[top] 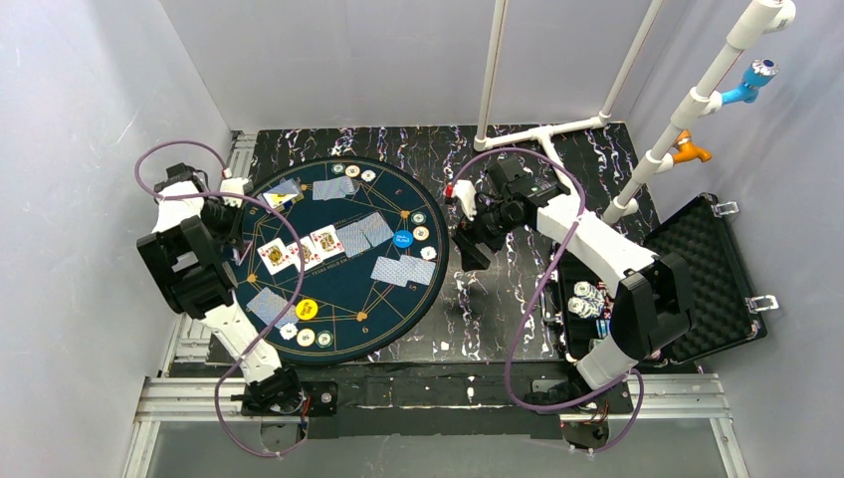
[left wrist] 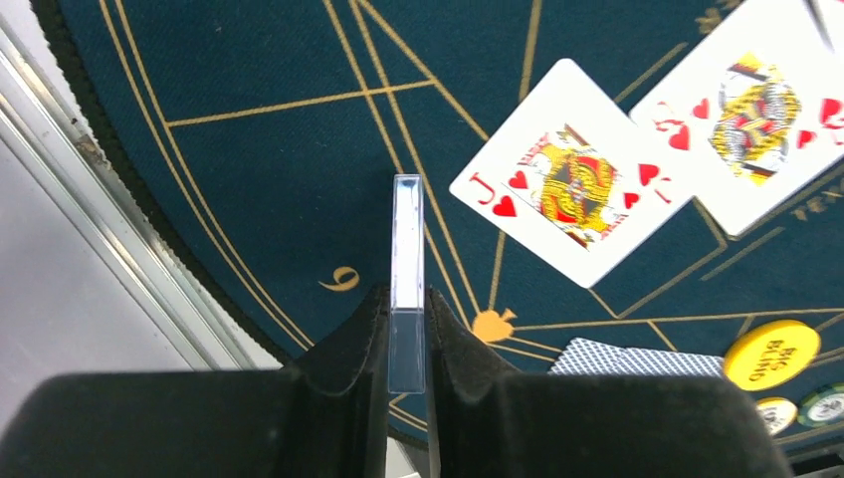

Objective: Distribute texas hold em gaming equipment

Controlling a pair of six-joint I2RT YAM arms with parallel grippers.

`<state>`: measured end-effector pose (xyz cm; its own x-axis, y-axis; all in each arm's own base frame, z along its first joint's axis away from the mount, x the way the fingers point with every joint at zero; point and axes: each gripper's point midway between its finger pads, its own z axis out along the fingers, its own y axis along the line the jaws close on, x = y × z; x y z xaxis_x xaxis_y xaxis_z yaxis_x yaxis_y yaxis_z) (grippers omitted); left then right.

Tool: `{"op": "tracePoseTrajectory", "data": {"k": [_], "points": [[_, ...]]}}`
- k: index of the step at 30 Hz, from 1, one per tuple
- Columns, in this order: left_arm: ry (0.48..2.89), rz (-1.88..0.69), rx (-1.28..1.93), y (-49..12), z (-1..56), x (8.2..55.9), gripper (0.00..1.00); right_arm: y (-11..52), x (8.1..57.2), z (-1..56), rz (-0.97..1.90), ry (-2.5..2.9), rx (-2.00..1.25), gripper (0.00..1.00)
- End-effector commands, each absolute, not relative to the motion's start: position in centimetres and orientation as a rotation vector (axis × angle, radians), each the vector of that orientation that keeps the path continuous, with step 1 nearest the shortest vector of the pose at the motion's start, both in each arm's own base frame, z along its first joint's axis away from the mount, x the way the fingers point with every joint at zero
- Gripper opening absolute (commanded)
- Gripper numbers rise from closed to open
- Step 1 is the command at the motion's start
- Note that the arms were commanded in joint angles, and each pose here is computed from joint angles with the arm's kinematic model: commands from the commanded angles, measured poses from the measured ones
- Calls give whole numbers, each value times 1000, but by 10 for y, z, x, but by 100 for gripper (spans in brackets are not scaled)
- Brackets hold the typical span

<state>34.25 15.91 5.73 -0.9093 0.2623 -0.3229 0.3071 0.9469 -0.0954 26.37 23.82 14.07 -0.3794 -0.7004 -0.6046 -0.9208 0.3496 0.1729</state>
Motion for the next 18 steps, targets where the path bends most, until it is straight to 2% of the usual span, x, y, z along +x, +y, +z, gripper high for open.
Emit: {"op": "tracePoseTrajectory", "data": {"k": [1,8,14,18], "points": [[2662,-215,459,127,120,342,0,242,271,157,690,2126,-1410,93],[2462,-337,753,19,170,314,0,235,265,159,684,2117,-1388,96],[2444,-504,975,-63,151,265,0,223,261,160,658,2099,-1350,98],[2451,-567,1082,-91,133,240,0,217,261,162,632,2087,-1329,98]]}}
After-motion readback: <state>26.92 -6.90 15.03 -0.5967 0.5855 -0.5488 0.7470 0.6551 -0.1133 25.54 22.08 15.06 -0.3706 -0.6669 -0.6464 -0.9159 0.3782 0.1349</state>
